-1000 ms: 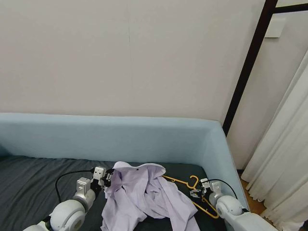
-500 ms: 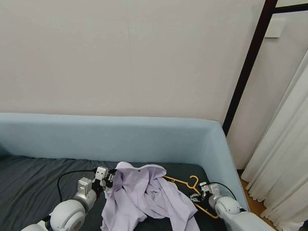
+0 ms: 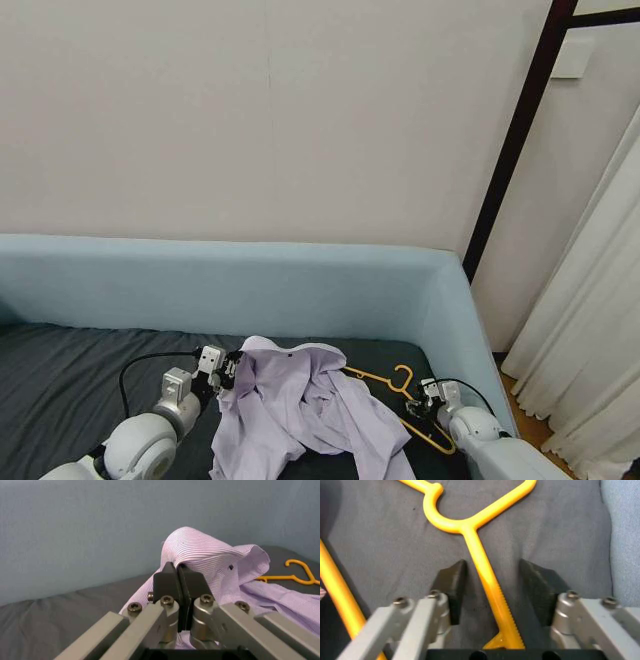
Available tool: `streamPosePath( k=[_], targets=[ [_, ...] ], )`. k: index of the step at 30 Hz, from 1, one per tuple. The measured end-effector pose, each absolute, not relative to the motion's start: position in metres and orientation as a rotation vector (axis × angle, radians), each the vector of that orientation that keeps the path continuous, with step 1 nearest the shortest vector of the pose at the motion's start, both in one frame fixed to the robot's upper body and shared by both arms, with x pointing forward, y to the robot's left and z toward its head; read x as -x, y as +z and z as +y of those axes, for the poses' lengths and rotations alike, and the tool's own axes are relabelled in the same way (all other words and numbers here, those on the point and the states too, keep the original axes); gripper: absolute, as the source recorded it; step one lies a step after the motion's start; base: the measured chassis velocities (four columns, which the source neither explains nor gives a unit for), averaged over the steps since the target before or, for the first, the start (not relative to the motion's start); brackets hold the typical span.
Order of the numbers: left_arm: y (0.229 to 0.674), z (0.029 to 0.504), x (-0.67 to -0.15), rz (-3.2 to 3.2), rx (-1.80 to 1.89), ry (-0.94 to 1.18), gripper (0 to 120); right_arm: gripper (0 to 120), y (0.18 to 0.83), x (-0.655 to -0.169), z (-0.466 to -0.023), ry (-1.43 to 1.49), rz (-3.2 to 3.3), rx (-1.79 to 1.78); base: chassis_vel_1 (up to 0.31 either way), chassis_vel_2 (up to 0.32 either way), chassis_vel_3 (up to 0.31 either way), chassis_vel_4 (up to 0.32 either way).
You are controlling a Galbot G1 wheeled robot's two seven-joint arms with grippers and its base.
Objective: Pick up the clothes from the sofa and hang them on the clothes hanger.
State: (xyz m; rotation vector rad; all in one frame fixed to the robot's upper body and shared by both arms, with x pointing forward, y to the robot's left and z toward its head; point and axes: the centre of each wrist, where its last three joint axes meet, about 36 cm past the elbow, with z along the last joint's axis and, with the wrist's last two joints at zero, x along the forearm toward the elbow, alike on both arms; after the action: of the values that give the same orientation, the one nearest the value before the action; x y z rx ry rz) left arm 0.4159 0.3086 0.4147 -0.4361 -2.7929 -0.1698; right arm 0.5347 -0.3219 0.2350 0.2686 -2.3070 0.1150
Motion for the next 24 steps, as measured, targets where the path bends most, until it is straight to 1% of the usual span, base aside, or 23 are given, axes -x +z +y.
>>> streamPosePath(
  k=[1, 3, 4, 6, 7, 8, 9, 10, 19, 24],
  targets=[
    [0.415, 0.309, -0.416, -2.793, 0.436, -0.17, 0, 39, 0.235, -0.535, -0.322, 0.115, -2.307, -0.269, 0.0, 0.0, 0.0, 0.0],
    [0.416, 0.309, -0.415, -2.795, 0.436, -0.165, 0, 31, 0.235, -0.534, -0.32, 0.121, -2.31, -0.274, 0.0, 0.0, 0.0, 0.0],
    [0.416, 0.308, -0.414, -2.796, 0.437, -0.161, 0, 24, 0.236, -0.534, -0.319, 0.125, -2.313, -0.277, 0.0, 0.0, 0.0, 0.0],
    [0.417, 0.308, -0.414, -2.797, 0.437, -0.158, 0, 18, 0.237, -0.535, -0.317, 0.128, -2.317, -0.278, 0.0, 0.0, 0.0, 0.0],
    [0.417, 0.308, -0.414, -2.797, 0.437, -0.158, 0, 18, 0.237, -0.535, -0.317, 0.128, -2.317, -0.278, 0.0, 0.0, 0.0, 0.0],
    [0.417, 0.308, -0.413, -2.797, 0.437, -0.158, 0, 14, 0.237, -0.535, -0.317, 0.129, -2.318, -0.279, 0.0, 0.0, 0.0, 0.0],
    [0.417, 0.308, -0.413, -2.797, 0.437, -0.156, 0, 8, 0.238, -0.535, -0.317, 0.135, -2.321, -0.275, 0.0, 0.0, 0.0, 0.0],
    [0.417, 0.308, -0.413, -2.797, 0.438, -0.155, 0, 5, 0.239, -0.535, -0.317, 0.139, -2.322, -0.274, 0.0, 0.0, 0.0, 0.0],
    [0.42, 0.306, -0.413, -2.803, 0.448, -0.146, 0, 5, 0.243, -0.534, -0.322, 0.158, -2.34, -0.259, 0.0, 0.0, 0.0, 0.0],
    [0.42, 0.305, -0.413, -2.803, 0.447, -0.144, 0, 5, 0.254, -0.532, -0.323, 0.222, -2.403, -0.257, 0.0, 0.0, 0.0, 0.0]
  ],
)
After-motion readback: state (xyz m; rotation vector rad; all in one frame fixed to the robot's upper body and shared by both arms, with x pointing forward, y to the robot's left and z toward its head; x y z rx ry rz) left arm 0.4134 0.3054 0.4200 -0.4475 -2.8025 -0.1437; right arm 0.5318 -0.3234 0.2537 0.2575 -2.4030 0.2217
